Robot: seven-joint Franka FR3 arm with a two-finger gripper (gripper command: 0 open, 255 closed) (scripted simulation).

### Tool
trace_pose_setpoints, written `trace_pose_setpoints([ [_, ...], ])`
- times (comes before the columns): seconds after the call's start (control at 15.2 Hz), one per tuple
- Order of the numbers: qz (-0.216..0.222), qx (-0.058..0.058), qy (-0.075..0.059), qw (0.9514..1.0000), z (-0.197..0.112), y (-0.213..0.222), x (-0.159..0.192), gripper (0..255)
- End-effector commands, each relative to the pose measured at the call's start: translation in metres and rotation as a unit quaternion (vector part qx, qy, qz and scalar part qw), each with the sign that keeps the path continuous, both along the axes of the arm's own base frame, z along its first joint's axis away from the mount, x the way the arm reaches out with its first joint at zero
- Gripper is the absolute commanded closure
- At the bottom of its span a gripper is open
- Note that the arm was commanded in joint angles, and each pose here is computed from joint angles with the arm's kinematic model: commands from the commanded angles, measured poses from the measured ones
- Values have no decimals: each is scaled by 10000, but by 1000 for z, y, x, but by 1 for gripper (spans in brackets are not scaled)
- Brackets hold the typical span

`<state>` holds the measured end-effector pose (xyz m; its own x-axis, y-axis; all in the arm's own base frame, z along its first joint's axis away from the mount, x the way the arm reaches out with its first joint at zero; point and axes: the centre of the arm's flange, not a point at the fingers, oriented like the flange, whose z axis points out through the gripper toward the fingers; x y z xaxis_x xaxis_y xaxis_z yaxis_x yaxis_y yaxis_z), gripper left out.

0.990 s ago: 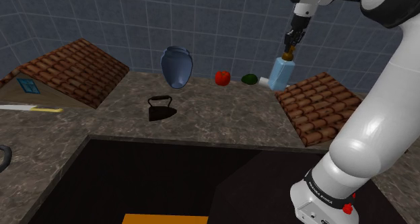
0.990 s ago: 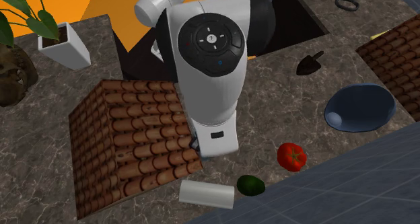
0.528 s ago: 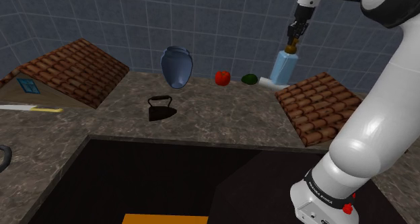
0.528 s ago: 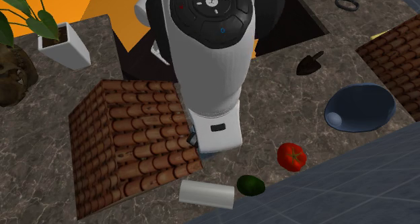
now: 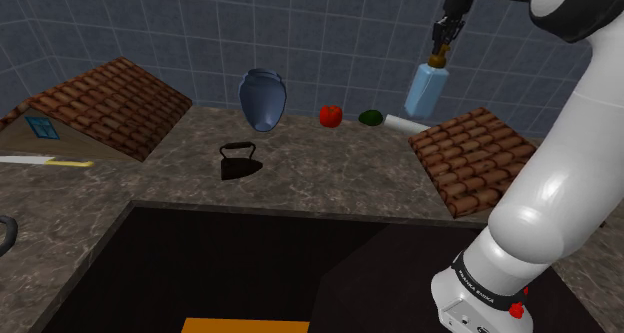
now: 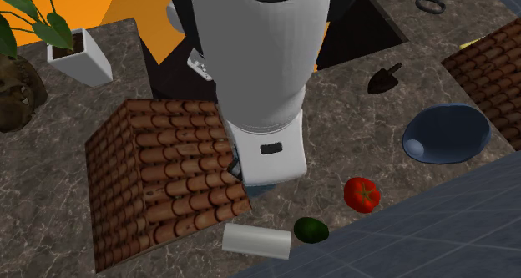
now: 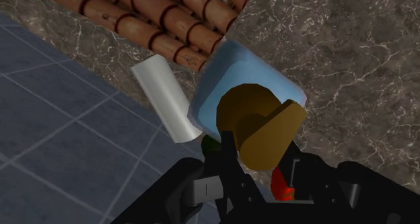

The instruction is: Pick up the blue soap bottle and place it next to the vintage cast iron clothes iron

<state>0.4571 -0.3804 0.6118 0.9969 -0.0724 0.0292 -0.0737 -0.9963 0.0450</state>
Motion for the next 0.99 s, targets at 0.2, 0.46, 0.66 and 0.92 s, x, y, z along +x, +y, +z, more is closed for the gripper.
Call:
trace_pose_setpoints([
  [0.2,0,0,-1,10000,8,39,12,255],
  [0.46,0,0,-1,10000,8,89,28,255],
  [0.66,0,0,-1,10000,8,127,40,255],
  [0.92,0,0,-1,10000,8,177,56,255],
])
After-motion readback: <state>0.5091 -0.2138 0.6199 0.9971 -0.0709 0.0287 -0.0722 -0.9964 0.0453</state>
